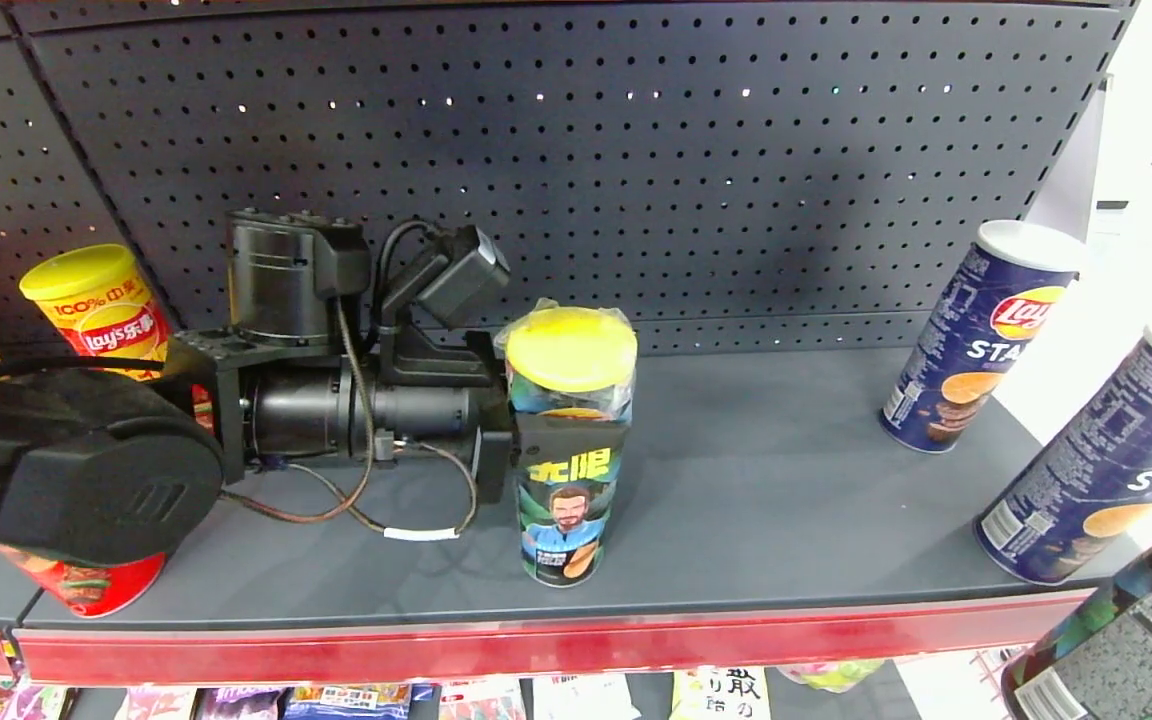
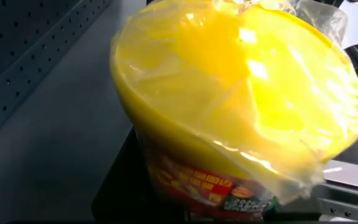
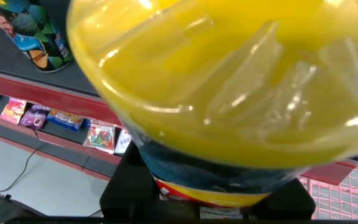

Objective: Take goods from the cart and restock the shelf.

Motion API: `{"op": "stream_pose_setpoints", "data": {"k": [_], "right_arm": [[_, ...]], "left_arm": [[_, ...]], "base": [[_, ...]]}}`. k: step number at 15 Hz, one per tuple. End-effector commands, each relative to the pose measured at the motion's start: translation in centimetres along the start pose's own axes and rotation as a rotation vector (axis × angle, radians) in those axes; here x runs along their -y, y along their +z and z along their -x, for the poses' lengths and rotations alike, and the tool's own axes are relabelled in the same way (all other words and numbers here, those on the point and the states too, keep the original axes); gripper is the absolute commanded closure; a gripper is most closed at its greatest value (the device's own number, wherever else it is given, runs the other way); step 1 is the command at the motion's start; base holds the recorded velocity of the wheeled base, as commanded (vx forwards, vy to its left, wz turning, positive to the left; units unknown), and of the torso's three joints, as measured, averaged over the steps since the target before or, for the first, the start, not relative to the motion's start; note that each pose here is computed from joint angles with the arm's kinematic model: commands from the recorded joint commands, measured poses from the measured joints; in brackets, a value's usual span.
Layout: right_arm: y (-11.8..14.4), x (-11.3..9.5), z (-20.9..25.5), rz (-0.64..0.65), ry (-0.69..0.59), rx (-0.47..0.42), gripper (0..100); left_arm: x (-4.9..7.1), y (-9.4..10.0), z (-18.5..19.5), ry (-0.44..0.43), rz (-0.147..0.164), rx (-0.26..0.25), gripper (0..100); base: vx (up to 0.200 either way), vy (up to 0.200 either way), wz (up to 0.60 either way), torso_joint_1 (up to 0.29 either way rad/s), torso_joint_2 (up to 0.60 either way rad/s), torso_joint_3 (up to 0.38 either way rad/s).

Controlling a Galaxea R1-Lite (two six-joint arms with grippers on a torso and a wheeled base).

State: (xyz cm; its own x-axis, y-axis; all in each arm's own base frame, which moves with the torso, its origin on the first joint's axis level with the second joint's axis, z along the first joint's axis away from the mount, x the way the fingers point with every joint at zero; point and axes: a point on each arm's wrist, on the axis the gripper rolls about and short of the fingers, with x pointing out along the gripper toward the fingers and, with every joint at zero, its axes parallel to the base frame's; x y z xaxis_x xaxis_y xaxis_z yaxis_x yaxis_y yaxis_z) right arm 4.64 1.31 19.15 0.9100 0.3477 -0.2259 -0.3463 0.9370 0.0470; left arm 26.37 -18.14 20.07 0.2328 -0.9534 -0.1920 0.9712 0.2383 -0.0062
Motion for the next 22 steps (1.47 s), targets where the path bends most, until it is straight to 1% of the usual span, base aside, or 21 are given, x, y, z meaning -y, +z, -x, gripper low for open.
{"op": "stream_pose_setpoints", "data": {"k": [1, 2, 3, 5, 6, 7, 10, 14, 17, 18, 19, 20, 22], "right_arm": [[0.0, 0.0, 0.0, 0.000, 0.000, -0.001, 100], [0.0, 0.0, 0.0, 0.000, 0.000, -0.002, 100], [0.0, 0.0, -0.1, 0.000, 0.000, -0.004, 100], [0.0, 0.0, -0.1, -0.001, 0.000, -0.005, 100], [0.0, 0.0, -0.1, -0.001, 0.001, -0.007, 100], [0.0, 0.0, -0.1, -0.001, 0.001, -0.007, 100], [0.0, 0.0, -0.2, 0.000, 0.006, -0.009, 100], [0.0, 0.0, -0.2, 0.001, 0.009, -0.009, 100], [0.0, 0.0, -0.2, 0.001, 0.009, -0.009, 100], [0.0, 0.0, -0.2, 0.001, 0.009, -0.009, 100], [0.0, 0.0, -0.2, 0.002, 0.015, -0.009, 100], [0.1, -0.1, -0.3, 0.006, 0.028, -0.011, 100], [1.4, -0.3, -0.9, 0.017, 0.064, -0.013, 100]], "left_arm": [[0.4, -0.9, 0.3, -0.001, 0.015, -0.013, 100], [0.6, -0.9, 0.4, 0.000, 0.028, -0.011, 100], [0.8, -0.5, 0.7, 0.002, 0.036, -0.001, 100], [0.9, -0.3, 0.9, 0.008, 0.044, 0.004, 100], [1.1, -0.1, 1.2, 0.017, 0.052, 0.008, 100], [1.5, -0.3, 1.4, 0.015, 0.064, 0.004, 100], [1.9, -1.1, 1.8, 0.012, 0.083, -0.016, 100], [1.9, -1.3, 1.7, 0.014, 0.079, -0.011, 100], [1.9, -1.2, 1.8, 0.027, 0.071, -0.010, 100], [1.9, -1.3, 1.8, 0.035, 0.069, -0.013, 0], [1.9, -1.1, 1.9, 0.043, 0.074, -0.012, 0], [2.1, -0.9, 2.1, 0.049, 0.071, -0.007, 0], [2.5, -0.9, 2.5, 0.049, 0.071, -0.007, 0]], "base": [[0.000, 0.000, 0.00, 0.000, 0.00, 0.000], [0.000, 0.000, 0.00, 0.000, 0.00, 0.000], [0.000, 0.000, 0.00, 0.000, 0.00, 0.000], [0.000, 0.000, 0.00, 0.000, 0.00, 0.000], [0.000, 0.000, 0.00, 0.000, 0.00, 0.000], [0.000, 0.000, 0.00, 0.000, 0.00, 0.000], [0.000, 0.000, 0.00, 0.000, 0.00, 0.000], [0.000, 0.000, 0.00, 0.000, 0.00, 0.000], [0.000, 0.000, 0.00, 0.000, 0.00, 0.000], [0.000, 0.000, 0.00, 0.000, 0.00, 0.000], [0.000, 0.000, 0.00, 0.000, 0.00, 0.000], [0.000, 0.000, 0.00, 0.000, 0.00, 0.000], [0.000, 0.000, 0.00, 0.000, 0.00, 0.000]]}}
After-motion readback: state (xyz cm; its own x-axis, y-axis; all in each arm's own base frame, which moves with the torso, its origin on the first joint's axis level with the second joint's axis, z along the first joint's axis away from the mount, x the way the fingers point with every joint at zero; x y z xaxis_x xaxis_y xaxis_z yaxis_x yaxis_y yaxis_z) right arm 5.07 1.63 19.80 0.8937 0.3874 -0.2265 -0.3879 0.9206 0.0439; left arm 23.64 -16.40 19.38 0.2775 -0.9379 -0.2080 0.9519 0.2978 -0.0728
